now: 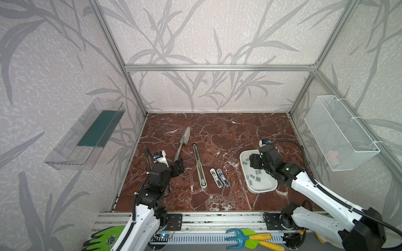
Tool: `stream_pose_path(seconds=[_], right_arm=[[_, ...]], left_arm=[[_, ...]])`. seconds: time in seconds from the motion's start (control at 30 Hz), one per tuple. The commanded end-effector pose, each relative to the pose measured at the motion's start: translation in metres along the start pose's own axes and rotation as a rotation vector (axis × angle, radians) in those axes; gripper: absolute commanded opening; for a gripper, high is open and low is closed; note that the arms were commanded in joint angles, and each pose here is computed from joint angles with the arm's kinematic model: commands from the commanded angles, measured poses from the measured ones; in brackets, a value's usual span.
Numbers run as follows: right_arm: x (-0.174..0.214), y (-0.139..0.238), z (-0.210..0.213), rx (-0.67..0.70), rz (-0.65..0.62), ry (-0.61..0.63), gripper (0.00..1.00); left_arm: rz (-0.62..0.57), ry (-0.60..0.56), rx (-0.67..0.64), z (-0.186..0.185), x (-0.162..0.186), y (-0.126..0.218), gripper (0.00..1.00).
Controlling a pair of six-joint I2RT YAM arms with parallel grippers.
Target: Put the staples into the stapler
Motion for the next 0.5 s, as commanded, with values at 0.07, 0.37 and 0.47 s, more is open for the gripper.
stream_pose_path(seconds=[0.07, 0.37, 0.47], right_arm=[[0.014, -0.021, -0.025, 0.092, 0.177, 0.053, 0.54], [0.026, -0.028, -0.046, 0.144, 0.182, -0.010, 0.46], [0.031, -0.036, -0.050, 0.135, 0.180, -0.030, 0.46]], left_arm=[[0.010, 0.011, -0.168, 0.029, 0.011, 0.019, 0.99], [-0.108, 0.033, -0.175, 0.038, 0.009, 0.034, 0.99], [-0.128, 0.037, -0.190, 0.041, 0.009, 0.037, 0.99]])
Point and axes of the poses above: each gripper's point midway between its finger pads, its own y axis back along the fingers, its own z axis along the line the jaws close on, x = y × z, the point moved 4 cm from there along y, back along the fingers, and after that the axes turned 4 degrees about -y, right-handed, at the moved point
